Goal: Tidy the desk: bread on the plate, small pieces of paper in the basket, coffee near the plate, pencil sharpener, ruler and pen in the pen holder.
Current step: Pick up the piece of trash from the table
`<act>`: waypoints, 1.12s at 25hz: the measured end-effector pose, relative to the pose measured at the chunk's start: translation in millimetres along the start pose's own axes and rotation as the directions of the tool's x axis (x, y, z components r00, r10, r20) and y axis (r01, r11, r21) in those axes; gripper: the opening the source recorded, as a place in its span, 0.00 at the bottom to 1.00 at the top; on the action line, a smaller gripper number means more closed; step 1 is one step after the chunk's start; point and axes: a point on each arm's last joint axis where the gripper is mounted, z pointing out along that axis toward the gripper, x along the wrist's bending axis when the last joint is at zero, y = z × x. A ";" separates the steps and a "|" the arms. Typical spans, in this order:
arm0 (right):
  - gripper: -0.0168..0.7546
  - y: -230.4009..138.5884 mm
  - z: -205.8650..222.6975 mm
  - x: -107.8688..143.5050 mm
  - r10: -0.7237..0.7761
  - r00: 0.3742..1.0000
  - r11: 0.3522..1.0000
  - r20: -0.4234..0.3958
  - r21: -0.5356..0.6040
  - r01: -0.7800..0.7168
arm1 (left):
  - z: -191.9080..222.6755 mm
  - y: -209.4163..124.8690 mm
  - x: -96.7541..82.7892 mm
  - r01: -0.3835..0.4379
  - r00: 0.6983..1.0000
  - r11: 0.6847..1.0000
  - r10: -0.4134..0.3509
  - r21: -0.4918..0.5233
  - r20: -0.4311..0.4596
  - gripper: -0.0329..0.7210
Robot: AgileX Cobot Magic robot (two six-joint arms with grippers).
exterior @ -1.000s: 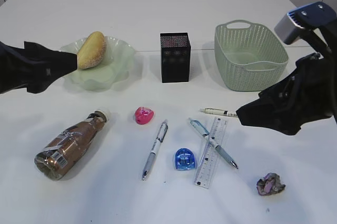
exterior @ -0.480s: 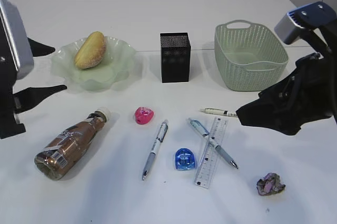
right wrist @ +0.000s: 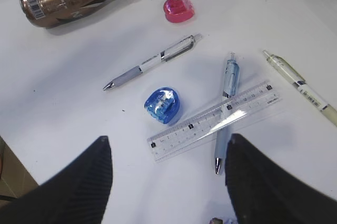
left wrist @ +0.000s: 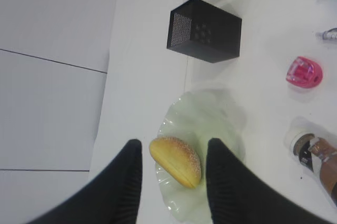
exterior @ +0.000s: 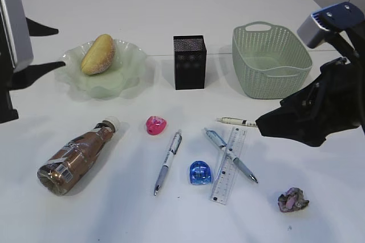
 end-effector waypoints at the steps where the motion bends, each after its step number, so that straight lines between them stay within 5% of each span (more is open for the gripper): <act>1: 0.70 0.0 0.0 0.0 0.000 1.000 1.000 0.000 0.000 0.000 | -2.1 2.4 3.4 -0.001 1.000 1.000 0.001 -0.011 -0.005 0.42; 6: 0.70 0.0 0.0 0.0 0.000 1.000 1.000 0.000 0.000 0.000 | -5.9 11.0 6.9 0.058 0.997 0.996 -0.055 -0.062 0.052 0.30; 14: 0.70 0.0 0.0 0.0 0.000 1.000 1.000 0.000 0.000 0.000 | -6.1 6.8 20.0 0.066 0.994 0.998 -0.068 -0.021 -0.089 0.29; 24: 0.70 0.0 0.0 0.0 0.000 1.000 1.000 0.000 0.000 0.000 | -5.9 7.9 18.0 0.071 0.995 0.997 -0.073 -0.030 -0.068 0.29; 28: 0.70 0.0 0.0 0.0 0.000 1.000 1.000 0.000 0.000 0.000 | -5.8 14.0 13.5 0.145 0.989 0.987 -0.146 -0.063 -0.027 0.29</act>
